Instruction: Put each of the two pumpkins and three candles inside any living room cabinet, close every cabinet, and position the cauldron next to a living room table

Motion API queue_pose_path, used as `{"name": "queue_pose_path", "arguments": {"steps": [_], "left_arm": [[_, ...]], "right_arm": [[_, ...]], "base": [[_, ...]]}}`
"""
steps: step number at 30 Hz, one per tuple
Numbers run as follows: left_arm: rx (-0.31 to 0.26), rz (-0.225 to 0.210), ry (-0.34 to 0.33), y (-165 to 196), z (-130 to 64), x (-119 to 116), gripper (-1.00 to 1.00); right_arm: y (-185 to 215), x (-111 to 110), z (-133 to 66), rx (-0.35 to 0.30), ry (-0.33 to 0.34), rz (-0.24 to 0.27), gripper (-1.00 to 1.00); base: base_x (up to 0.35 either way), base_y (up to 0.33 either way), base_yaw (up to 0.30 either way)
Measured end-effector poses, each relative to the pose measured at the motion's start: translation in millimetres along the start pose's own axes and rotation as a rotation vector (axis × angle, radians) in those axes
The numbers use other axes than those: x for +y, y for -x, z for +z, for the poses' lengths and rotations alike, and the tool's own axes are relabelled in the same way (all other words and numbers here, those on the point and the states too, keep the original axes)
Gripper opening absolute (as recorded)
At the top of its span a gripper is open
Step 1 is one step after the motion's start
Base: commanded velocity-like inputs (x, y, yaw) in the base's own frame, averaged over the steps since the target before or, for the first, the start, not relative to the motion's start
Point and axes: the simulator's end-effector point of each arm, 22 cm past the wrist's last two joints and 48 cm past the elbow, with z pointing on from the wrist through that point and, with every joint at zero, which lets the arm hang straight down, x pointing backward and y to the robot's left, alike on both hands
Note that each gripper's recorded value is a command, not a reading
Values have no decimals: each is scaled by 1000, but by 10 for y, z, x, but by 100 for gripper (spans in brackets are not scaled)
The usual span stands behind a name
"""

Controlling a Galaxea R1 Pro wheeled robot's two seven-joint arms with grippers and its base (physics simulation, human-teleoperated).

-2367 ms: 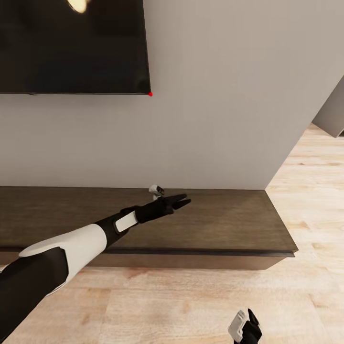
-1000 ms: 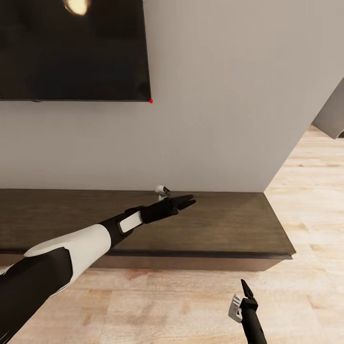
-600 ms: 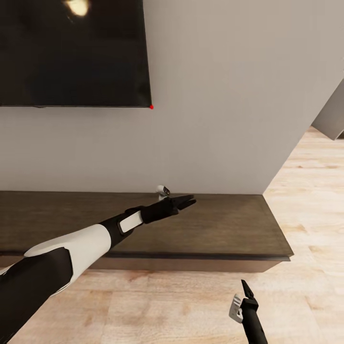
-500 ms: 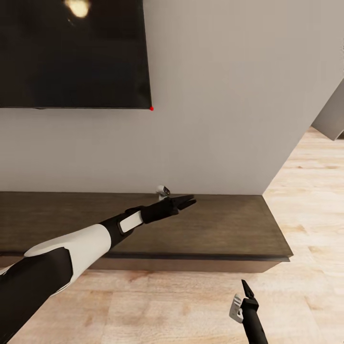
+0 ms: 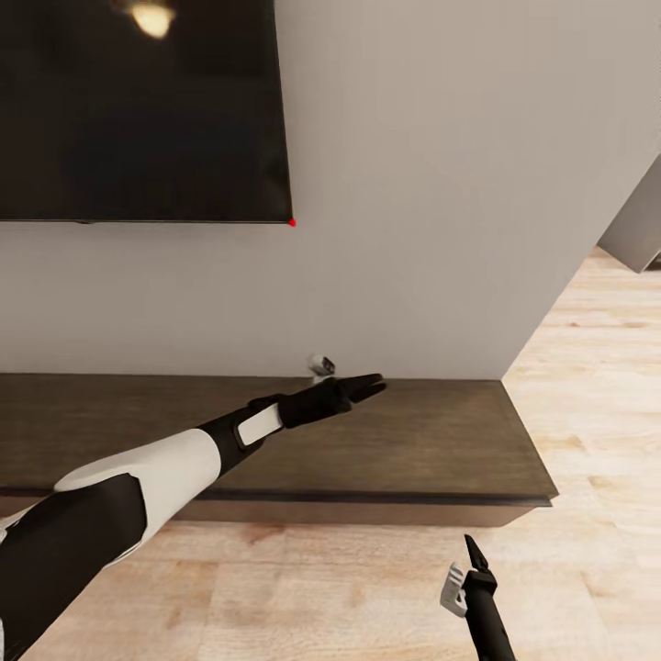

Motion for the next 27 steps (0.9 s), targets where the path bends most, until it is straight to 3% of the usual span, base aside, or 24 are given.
{"name": "queue_pose_path", "arguments": {"steps": [10, 17, 23, 27], "left_arm": [[2, -2, -5, 69, 95, -159, 100], [2, -2, -5, 123, 138, -260, 100], [-5, 0, 3, 152, 52, -238, 100], [-1, -4, -4, 125, 102, -252, 100]], "right_arm": [[-48, -177, -66, 38, -2, -58, 100], [-43, -288, -117, 41, -1, -63, 100], [-40, -274, -117, 39, 5, -61, 100], [-38, -272, -117, 39, 6, -60, 100]], "base": [[0, 0, 0], [0, 0, 0], [0, 0, 0], [0, 0, 0]]}}
